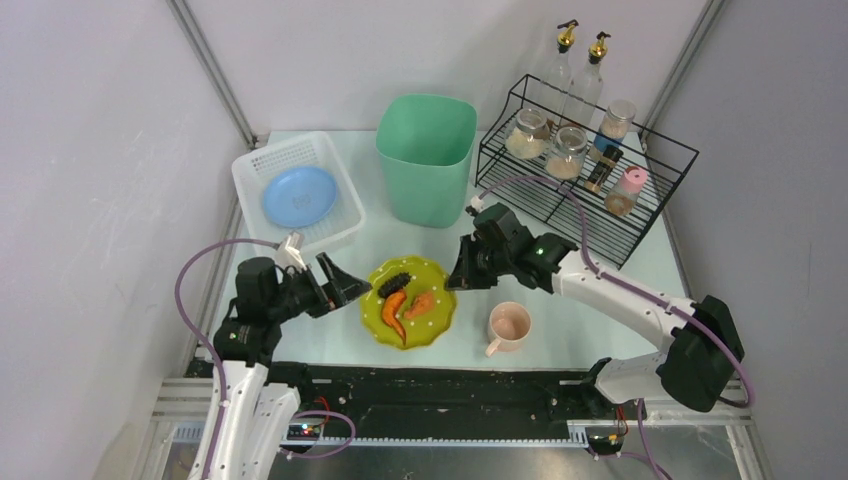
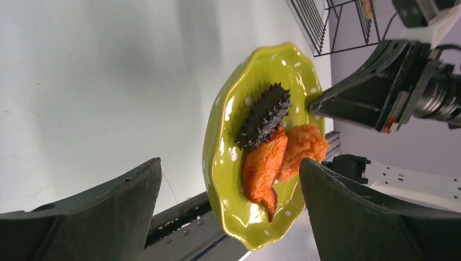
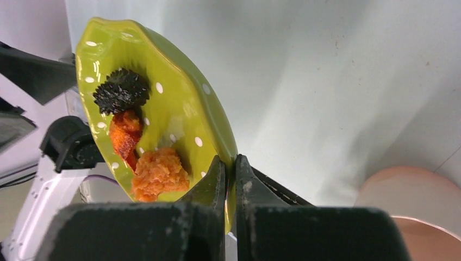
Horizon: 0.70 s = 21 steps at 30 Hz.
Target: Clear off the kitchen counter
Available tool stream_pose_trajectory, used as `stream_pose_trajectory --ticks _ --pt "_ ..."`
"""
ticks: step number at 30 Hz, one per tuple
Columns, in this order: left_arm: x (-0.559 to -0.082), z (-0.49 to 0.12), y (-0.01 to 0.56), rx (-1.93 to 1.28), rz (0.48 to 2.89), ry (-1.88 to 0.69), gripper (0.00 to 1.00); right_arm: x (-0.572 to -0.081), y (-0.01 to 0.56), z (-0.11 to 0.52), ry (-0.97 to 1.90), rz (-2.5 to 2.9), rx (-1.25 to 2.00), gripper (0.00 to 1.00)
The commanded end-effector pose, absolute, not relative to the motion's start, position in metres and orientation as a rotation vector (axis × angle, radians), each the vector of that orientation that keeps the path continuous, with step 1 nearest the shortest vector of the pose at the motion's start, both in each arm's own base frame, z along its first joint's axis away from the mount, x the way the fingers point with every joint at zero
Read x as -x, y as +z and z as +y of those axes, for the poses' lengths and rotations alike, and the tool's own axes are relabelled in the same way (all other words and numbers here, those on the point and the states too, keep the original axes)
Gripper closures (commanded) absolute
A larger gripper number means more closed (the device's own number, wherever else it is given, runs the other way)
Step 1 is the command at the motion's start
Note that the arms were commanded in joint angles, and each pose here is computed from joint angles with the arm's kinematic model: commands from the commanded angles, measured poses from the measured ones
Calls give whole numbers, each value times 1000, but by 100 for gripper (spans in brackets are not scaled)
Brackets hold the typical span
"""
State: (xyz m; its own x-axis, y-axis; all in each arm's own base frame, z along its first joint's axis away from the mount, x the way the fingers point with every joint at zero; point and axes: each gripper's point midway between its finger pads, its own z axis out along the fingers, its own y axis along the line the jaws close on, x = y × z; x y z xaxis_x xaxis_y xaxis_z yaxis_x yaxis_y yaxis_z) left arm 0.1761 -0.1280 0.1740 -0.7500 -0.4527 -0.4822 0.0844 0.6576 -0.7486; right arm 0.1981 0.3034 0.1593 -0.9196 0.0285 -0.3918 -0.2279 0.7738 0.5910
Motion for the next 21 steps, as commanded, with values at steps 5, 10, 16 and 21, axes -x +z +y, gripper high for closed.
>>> stream_pose_trajectory --ticks 5,10,16,21 --pt "-171 -139 210 166 2112 -1127 0 -219 289 316 1158 2304 219 100" --pt "-176 -138 227 152 2084 -1118 0 -234 318 305 1107 2277 203 100" --pt "-177 -139 243 132 2053 -1114 0 -264 356 290 1052 2215 156 100" --pt "-172 -140 242 114 2046 -1131 0 -289 376 282 1005 2171 107 100"
